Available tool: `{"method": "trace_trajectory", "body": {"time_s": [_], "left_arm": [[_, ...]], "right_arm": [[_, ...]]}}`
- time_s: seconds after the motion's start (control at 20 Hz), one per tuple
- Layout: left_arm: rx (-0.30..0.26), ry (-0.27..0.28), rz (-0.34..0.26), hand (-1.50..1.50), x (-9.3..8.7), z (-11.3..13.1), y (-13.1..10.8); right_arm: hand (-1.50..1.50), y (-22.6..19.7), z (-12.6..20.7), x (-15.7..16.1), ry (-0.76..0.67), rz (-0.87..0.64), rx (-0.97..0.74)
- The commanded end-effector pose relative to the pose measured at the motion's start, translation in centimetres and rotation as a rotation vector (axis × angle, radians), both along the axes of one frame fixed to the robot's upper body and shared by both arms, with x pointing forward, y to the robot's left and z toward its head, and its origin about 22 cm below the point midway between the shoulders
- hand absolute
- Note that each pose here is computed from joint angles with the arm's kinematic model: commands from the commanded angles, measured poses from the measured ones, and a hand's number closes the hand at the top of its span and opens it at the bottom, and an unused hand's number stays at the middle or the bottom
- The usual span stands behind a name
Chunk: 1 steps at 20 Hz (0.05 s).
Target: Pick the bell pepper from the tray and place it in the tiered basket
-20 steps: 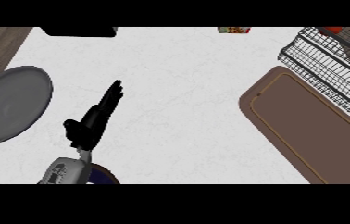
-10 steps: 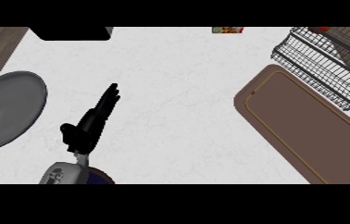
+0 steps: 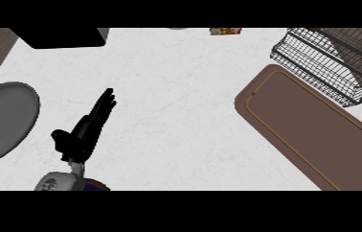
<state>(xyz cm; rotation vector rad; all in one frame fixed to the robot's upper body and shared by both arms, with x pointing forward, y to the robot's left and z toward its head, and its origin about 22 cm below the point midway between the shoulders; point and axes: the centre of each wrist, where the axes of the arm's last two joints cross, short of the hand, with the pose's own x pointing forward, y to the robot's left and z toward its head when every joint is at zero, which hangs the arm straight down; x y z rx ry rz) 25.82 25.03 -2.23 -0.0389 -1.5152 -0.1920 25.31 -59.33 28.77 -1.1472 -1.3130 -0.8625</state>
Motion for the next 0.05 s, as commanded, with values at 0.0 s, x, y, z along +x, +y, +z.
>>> {"method": "trace_trajectory", "body": {"time_s": [0.0], "left_arm": [[-0.011, -0.002, 0.005, 0.00, 0.54, 1.26, -0.81]], "right_arm": [[-1.50, -2.95, 0.52, -5.83, 0.006, 0.025, -0.011]]}}
